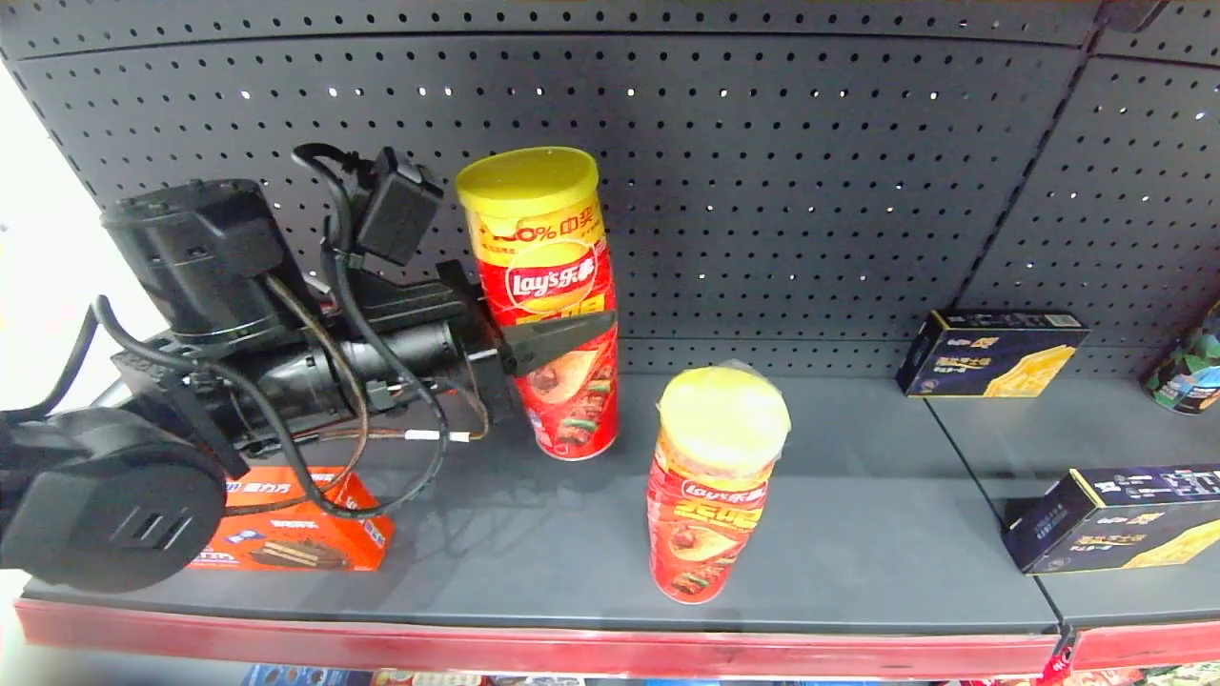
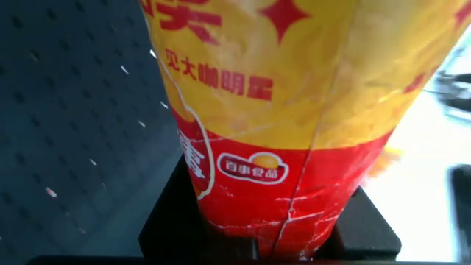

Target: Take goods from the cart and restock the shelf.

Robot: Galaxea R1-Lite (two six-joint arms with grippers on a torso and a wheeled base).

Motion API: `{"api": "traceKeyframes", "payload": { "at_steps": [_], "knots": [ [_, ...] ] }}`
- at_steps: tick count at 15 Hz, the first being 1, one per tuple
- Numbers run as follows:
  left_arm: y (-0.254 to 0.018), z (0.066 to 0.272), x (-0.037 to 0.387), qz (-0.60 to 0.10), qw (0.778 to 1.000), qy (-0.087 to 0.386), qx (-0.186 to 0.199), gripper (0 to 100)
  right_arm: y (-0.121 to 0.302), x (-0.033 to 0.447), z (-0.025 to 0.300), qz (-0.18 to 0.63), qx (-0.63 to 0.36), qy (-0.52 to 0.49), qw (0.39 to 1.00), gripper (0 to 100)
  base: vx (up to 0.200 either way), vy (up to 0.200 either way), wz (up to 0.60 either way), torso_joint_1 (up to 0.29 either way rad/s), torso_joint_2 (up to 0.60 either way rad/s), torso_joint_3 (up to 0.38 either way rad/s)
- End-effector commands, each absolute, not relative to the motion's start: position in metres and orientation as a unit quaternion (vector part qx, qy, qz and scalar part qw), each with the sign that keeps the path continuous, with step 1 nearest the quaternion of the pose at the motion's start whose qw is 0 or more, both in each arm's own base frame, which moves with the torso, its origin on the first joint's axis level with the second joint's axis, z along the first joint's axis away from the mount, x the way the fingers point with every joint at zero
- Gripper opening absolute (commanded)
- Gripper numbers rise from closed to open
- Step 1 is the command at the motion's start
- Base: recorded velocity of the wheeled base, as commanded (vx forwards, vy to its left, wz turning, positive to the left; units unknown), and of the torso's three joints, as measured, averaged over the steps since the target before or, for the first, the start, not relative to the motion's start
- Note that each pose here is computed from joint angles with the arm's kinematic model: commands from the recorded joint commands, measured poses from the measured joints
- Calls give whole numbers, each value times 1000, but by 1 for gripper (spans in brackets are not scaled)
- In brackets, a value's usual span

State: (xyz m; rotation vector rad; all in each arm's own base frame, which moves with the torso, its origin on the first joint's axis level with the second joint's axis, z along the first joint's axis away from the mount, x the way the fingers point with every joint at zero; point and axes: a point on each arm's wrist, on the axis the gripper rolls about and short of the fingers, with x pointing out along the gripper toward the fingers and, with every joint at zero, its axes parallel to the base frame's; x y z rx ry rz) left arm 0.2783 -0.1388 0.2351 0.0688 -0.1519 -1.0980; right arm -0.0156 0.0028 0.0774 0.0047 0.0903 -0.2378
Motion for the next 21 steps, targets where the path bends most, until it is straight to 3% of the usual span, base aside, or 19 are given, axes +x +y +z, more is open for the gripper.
{"api": "traceKeyframes", "payload": {
  "at_steps": [1,4,6,11,15,21],
  "knots": [
    [-163,220,300,-530,846,-55,23,0,3,-15,78,-118,2,48,992,100,0,0,0,0,0,0],
    [-165,221,302,-529,847,-43,21,0,3,-15,78,-118,2,48,992,100,0,0,0,0,0,0],
    [-167,211,306,-525,850,-31,39,0,3,-15,78,-118,2,48,992,100,0,0,0,0,0,0],
    [-169,203,331,-518,855,4,38,0,3,-15,78,-118,2,48,992,100,0,0,0,0,0,0],
    [-182,189,363,-536,843,0,37,0,3,-15,78,-118,3,48,992,100,0,0,0,0,0,0],
    [-196,175,399,-535,844,-12,38,0,3,-15,78,-118,2,48,992,100,0,0,0,0,0,0]
  ]
}}
